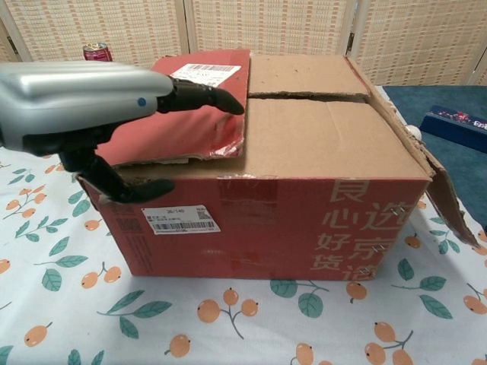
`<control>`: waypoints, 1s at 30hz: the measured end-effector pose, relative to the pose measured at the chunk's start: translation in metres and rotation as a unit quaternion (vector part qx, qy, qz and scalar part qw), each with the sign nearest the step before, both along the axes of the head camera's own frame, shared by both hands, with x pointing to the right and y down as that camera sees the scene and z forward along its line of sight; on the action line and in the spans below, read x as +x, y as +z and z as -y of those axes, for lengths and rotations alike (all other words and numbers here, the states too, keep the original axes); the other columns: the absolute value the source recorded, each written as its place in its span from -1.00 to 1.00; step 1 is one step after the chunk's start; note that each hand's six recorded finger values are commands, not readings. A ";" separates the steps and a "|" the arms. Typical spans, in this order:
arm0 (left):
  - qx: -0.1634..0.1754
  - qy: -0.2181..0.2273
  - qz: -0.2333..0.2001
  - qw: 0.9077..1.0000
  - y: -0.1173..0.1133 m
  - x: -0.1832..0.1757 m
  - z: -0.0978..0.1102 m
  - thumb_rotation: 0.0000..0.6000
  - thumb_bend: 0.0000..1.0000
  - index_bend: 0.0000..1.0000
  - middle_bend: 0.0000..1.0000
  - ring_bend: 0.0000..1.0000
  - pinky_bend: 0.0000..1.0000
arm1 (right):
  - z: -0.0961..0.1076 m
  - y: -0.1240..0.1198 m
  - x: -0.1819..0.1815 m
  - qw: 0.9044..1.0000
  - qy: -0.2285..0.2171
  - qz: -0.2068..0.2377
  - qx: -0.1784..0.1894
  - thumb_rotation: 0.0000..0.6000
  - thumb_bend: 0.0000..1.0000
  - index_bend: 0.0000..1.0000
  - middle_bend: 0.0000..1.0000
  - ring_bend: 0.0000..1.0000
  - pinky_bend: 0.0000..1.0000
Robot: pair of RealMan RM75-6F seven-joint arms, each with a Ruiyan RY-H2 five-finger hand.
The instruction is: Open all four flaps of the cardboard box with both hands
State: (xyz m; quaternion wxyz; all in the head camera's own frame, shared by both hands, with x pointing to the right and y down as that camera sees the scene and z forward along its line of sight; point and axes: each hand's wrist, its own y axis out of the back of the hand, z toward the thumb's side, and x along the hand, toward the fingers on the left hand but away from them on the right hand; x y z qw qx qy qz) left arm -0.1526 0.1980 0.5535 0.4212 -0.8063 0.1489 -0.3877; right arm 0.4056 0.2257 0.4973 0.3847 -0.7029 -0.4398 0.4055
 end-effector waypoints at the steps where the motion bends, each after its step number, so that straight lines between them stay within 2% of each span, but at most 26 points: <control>1: 0.002 0.003 0.000 1.000 0.000 0.003 0.000 1.00 0.05 -0.95 -0.82 -0.88 -0.92 | 0.000 0.000 0.001 1.000 0.000 0.000 0.001 1.00 -0.25 -1.00 -1.00 -1.00 -1.00; 5: 0.012 0.003 0.004 1.000 0.003 0.008 0.004 1.00 0.11 -0.95 -0.82 -0.90 -0.92 | -0.002 -0.004 0.004 1.000 0.003 0.004 0.006 1.00 -0.25 -1.00 -1.00 -1.00 -1.00; 18: 0.030 0.003 0.019 0.999 0.014 0.017 0.010 1.00 0.11 -0.98 -0.82 -0.93 -0.92 | -0.004 -0.007 0.016 1.000 0.020 0.010 0.008 1.00 -0.25 -1.00 -1.00 -1.00 -1.00; 30: 0.082 -0.018 0.020 0.996 0.010 0.016 0.024 1.00 0.16 -1.00 -0.82 -0.93 -0.93 | -0.014 -0.012 0.021 0.999 0.029 0.009 0.009 1.00 -0.25 -1.00 -1.00 -1.00 -1.00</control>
